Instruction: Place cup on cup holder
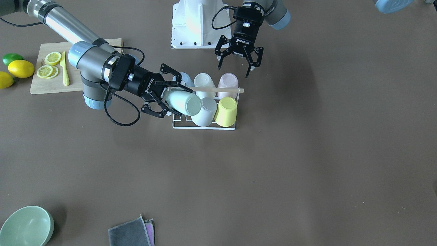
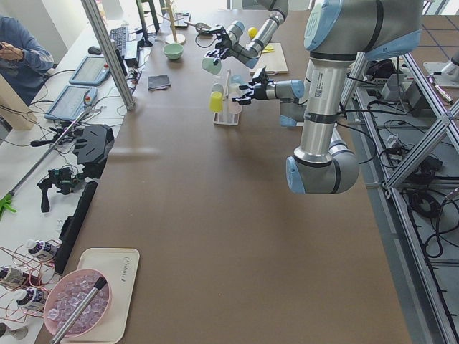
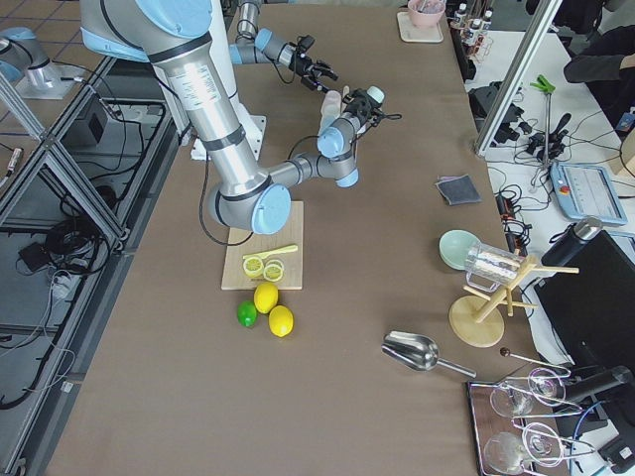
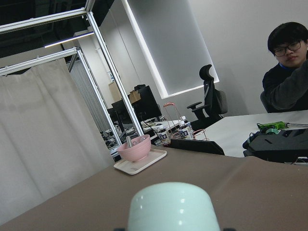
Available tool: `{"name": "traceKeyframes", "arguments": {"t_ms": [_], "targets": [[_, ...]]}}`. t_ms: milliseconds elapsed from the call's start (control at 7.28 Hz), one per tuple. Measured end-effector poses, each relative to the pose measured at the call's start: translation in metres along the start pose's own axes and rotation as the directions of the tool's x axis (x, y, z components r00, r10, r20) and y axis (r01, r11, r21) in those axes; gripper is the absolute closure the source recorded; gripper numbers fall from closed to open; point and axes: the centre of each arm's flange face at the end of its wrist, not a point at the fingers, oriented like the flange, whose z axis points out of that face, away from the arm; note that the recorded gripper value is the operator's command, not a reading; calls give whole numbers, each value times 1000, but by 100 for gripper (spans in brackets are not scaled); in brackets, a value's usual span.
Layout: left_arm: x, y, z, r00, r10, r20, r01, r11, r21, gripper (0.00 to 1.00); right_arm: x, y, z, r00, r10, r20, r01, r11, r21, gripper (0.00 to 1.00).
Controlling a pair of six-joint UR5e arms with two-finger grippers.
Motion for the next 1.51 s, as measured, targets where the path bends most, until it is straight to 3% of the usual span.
{"name": "traceKeyframes", "arguments": {"t_ms": [275, 549, 687, 824, 962, 1099, 1236, 1374, 1511], "targets": [[-44, -40, -5, 998, 57, 7, -56, 997, -46, 2, 6, 11, 2, 1000, -13, 6, 13, 1000, 6, 100], [-122, -77, 16, 995, 97, -16, -99, 977, -191, 2, 7, 25, -6, 1000, -9, 30, 9, 1000, 12, 100], [-177, -96, 34, 995, 93, -27, -97, 948, -303, 2, 8, 33, -11, 999, -6, 45, 6, 1000, 18, 100], [-235, -110, 51, 997, 76, -10, -73, 902, -425, 2, 8, 38, -15, 998, -5, 55, 4, 1000, 23, 100], [-288, -119, 62, 998, 46, 35, -19, 839, -544, 2, 10, 40, -19, 998, -4, 58, 3, 1000, 25, 100], [-341, -128, 66, 994, 3, 113, 72, 753, -654, 2, 11, 42, -24, 998, -3, 61, 2, 1000, 26, 100], [-399, -136, 64, 973, -55, 225, 206, 647, -734, 2, 13, 44, -28, 998, -3, 65, 1, 1000, 29, 100], [-460, -145, 54, 935, -107, 338, 338, 559, -757, 2, 14, 44, -31, 998, -3, 68, 1, 999, 32, 100], [-517, -151, 37, 902, -130, 412, 419, 499, -759, 2, 14, 44, -33, 997, -1, 72, -1, 999, 36, 1]]}}
